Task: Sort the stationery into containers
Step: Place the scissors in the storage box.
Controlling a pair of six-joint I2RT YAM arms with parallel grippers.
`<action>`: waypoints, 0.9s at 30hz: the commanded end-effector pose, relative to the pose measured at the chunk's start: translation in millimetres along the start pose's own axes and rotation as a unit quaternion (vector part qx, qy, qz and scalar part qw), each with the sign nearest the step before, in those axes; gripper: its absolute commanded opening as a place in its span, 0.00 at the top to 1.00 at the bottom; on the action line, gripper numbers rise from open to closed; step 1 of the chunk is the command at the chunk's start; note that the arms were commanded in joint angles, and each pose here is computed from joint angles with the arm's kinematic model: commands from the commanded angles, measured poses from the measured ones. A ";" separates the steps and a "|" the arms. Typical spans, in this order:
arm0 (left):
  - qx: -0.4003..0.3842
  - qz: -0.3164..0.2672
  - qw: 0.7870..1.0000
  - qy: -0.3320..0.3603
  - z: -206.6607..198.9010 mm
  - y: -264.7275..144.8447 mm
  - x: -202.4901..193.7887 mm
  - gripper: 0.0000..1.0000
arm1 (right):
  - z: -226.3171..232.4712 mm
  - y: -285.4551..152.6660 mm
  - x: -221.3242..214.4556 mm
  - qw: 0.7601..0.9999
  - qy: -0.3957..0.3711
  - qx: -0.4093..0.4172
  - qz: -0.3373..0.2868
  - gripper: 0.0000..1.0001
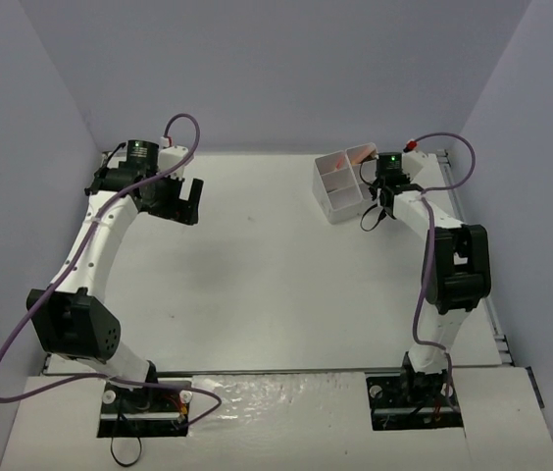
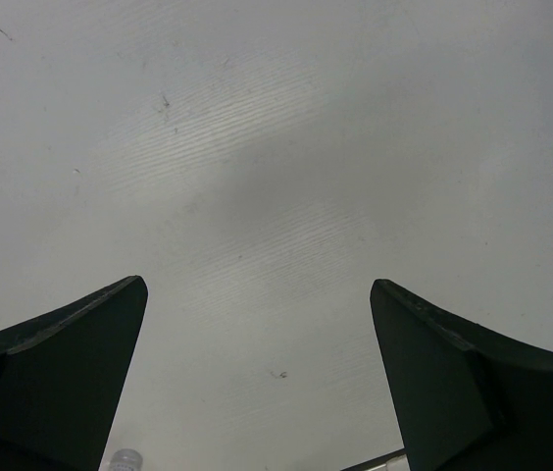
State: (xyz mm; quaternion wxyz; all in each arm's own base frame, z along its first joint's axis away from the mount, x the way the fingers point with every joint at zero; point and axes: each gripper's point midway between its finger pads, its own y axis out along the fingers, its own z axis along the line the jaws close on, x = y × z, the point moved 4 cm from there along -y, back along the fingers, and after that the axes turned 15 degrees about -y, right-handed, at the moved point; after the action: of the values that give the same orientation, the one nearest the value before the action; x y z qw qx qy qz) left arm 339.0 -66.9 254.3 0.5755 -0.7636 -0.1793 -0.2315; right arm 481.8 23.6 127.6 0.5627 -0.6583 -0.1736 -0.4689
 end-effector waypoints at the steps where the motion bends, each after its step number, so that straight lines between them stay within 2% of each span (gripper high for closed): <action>1: 0.008 -0.044 0.999 0.012 1.8 -23.3 9.6 0.03 | 17.4 -3.6 36.1 0.998 0.028 -0.005 -0.061 1.00; 10: 0.015 -0.043 0.999 0.012 7.3 -24.8 5.3 0.03 | 18.0 1.0 48.2 0.995 0.060 -0.015 -0.074 1.00; 16: 0.015 -0.044 0.999 0.013 7.6 -26.6 5.7 0.03 | 22.4 13.0 31.0 0.996 0.070 -0.021 -0.057 1.00; 18: 0.016 -0.045 0.999 0.018 7.7 -29.3 5.6 0.03 | 27.5 12.6 28.1 0.997 0.058 -0.011 -0.051 0.81; 21: 0.018 -0.049 0.998 0.028 7.3 -36.4 7.0 0.03 | 28.6 6.6 28.9 0.998 0.040 -0.007 -0.046 0.62; 24: 0.025 -0.057 0.997 0.034 8.5 -42.1 10.2 0.03 | 26.7 -6.4 35.9 0.998 0.037 -0.001 -0.054 0.52; 27: 0.030 -0.065 0.997 0.036 9.5 -46.4 12.4 0.03 | 28.6 -18.7 41.7 0.998 0.023 0.014 -0.060 0.49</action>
State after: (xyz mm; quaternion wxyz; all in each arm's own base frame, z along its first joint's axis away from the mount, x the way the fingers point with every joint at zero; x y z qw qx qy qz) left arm 328.6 -53.5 256.4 0.5915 -0.7480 -0.1769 -0.2436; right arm 499.7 39.5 116.8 0.5587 -0.6563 -0.1606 -0.4809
